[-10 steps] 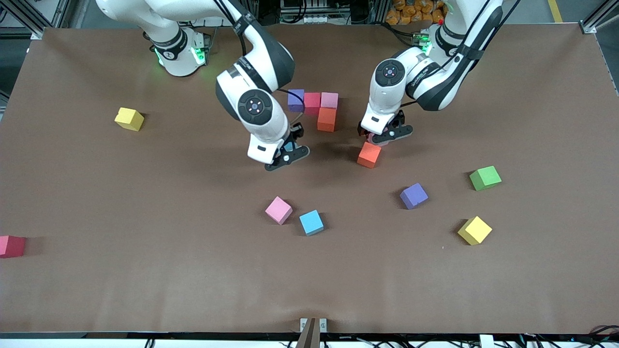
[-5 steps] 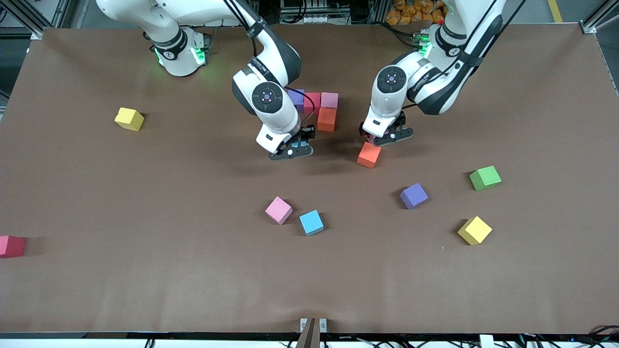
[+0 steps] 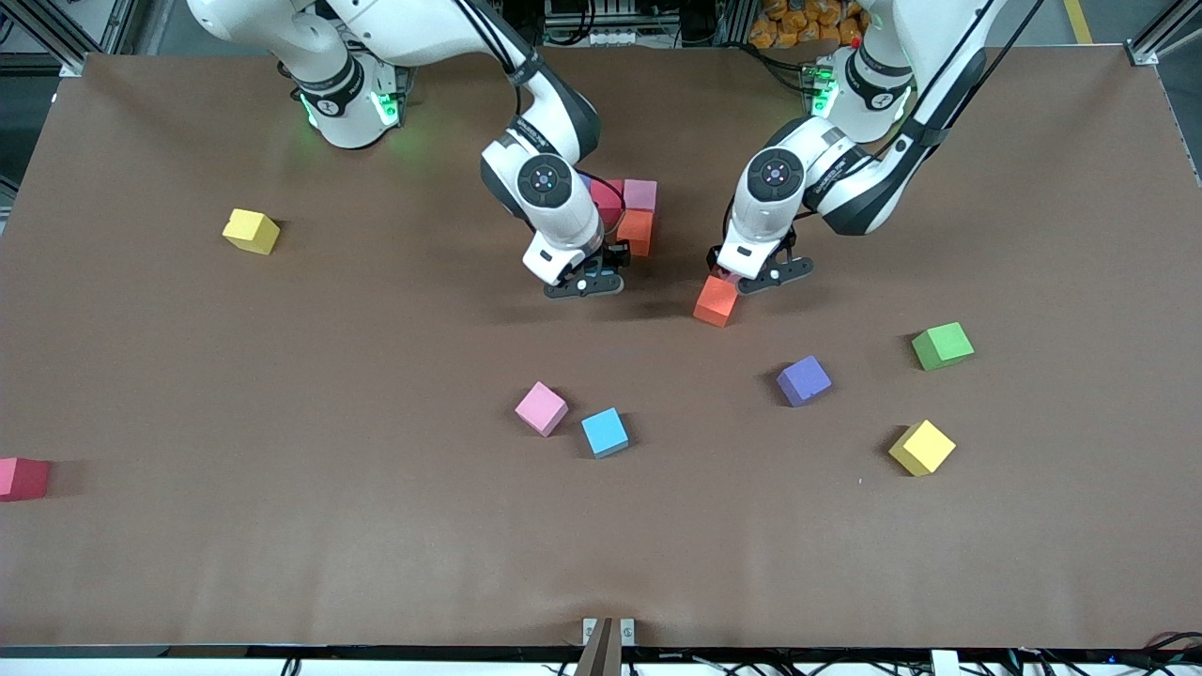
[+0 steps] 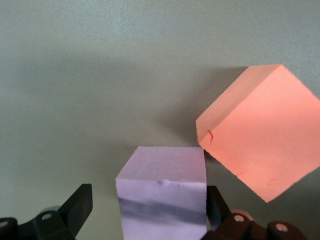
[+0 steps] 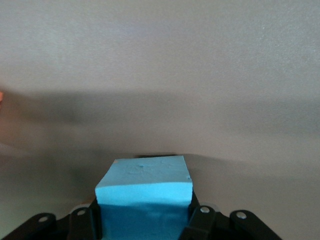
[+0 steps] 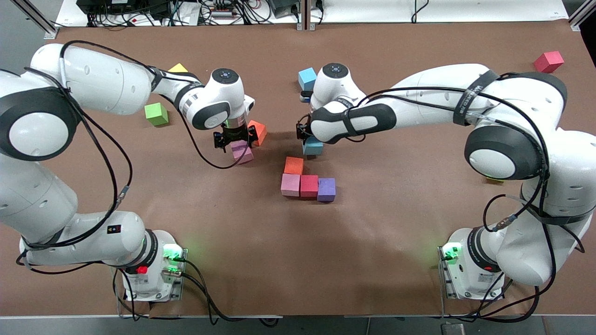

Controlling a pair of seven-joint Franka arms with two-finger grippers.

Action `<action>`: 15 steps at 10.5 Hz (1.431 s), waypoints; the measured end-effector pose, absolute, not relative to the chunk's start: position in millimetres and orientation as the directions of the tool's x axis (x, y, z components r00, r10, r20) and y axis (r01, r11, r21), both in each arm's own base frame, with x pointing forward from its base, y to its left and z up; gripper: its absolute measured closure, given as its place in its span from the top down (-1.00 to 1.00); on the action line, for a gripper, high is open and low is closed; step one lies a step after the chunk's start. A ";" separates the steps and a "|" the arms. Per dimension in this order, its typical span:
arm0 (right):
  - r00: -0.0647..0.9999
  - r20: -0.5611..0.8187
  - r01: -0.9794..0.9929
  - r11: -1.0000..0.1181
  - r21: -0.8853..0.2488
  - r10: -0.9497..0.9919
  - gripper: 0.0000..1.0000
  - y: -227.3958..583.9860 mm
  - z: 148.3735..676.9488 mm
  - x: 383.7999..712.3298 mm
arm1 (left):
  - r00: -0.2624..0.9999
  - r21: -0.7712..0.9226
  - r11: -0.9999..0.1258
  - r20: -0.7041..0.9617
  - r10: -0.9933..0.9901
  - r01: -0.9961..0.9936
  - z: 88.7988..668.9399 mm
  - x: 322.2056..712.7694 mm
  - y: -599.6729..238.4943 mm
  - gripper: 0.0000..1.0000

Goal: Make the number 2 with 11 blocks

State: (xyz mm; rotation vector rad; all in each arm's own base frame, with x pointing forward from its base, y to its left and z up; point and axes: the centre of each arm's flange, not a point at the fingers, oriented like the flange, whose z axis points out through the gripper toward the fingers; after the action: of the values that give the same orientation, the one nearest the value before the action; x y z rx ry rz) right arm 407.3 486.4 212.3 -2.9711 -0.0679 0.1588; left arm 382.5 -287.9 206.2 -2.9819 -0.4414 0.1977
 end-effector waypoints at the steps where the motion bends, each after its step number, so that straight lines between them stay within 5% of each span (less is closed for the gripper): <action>1: 0.994 -0.105 0.013 -0.986 -0.165 0.031 0.19 486.5 210.5 408.9 | 0.949 -0.138 -0.950 -0.115 0.295 0.279 204.7 381.9 -288.2 1.00; 7: 0.994 -0.064 -0.096 -0.989 -0.113 -0.089 0.19 513.4 201.8 406.0 | 0.934 -0.130 -0.943 -0.152 0.323 0.305 198.3 380.1 -289.9 0.98; 10: 0.992 -0.062 -0.120 -0.985 -0.124 -0.113 0.19 520.9 204.8 407.7 | 0.933 -0.127 -0.943 -0.154 0.325 0.307 198.3 380.9 -290.9 0.30; 15: 0.986 -0.067 -0.159 -0.979 -0.129 -0.151 0.19 536.2 206.1 397.7 | 0.926 -0.119 -0.936 -0.145 0.348 0.333 202.3 386.8 -292.5 0.30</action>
State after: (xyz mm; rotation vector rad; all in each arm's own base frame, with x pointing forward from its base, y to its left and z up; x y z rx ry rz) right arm 397.7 536.2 206.1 -2.9966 0.2352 0.0849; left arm 386.8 -292.5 202.3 -2.9921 -0.5295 0.2506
